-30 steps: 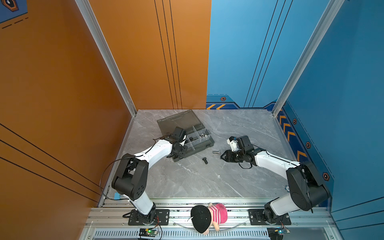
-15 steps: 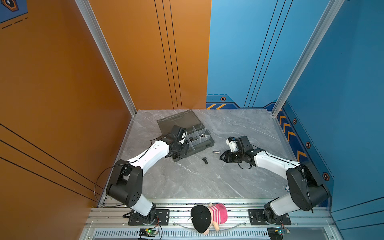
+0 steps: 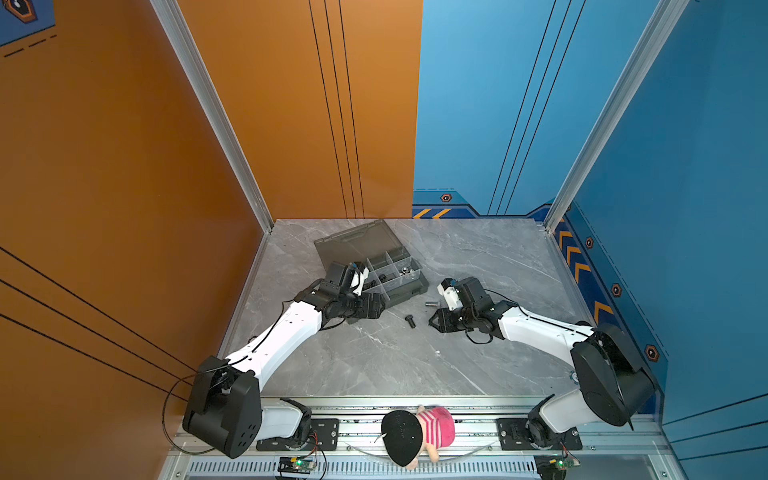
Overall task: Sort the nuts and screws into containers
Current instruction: 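Draw the left gripper back while the right gripper moves over the last black bolt, then lower the right gripper and close it on the black hex bolt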
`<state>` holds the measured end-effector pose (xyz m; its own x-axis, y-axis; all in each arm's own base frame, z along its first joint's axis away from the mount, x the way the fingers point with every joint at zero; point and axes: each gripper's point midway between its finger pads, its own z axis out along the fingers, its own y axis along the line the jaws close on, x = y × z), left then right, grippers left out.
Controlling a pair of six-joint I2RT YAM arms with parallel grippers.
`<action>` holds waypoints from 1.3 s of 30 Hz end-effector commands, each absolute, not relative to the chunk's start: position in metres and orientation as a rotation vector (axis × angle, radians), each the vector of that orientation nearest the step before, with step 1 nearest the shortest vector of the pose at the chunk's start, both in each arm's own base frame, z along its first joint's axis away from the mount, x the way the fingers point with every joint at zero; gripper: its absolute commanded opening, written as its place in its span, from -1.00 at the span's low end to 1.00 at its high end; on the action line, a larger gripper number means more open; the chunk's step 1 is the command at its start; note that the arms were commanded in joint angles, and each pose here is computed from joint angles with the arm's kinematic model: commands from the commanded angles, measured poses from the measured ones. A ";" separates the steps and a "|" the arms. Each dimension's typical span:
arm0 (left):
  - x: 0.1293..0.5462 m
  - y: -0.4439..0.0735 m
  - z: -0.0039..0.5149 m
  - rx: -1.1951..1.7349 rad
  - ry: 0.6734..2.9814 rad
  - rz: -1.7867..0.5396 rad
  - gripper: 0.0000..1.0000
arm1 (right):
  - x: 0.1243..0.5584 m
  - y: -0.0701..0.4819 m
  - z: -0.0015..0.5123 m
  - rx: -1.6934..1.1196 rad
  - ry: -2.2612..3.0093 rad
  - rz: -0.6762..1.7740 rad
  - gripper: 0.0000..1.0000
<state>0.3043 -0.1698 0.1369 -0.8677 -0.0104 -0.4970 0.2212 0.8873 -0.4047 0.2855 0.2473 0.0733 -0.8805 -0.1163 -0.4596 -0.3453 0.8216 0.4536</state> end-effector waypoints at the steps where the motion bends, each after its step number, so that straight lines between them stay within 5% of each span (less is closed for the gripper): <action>1: 0.302 -0.171 0.151 0.027 2.507 -0.762 0.95 | 0.299 0.258 0.092 -0.374 2.496 0.690 -0.20; 17: 0.289 -0.156 0.154 -0.181 2.437 -0.975 0.96 | 0.303 0.314 0.064 -0.483 2.487 0.561 -0.22; 39: 0.281 -0.137 0.147 -0.307 2.404 -1.044 0.96 | 0.308 0.322 0.028 -0.542 2.545 0.432 -0.36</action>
<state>0.2835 -0.1376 0.1473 -0.8485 -0.3842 -0.3639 -0.0084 0.6973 -0.7167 0.3050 0.3193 0.0296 -0.8097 -0.2670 -0.5226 -0.4370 0.8687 0.2332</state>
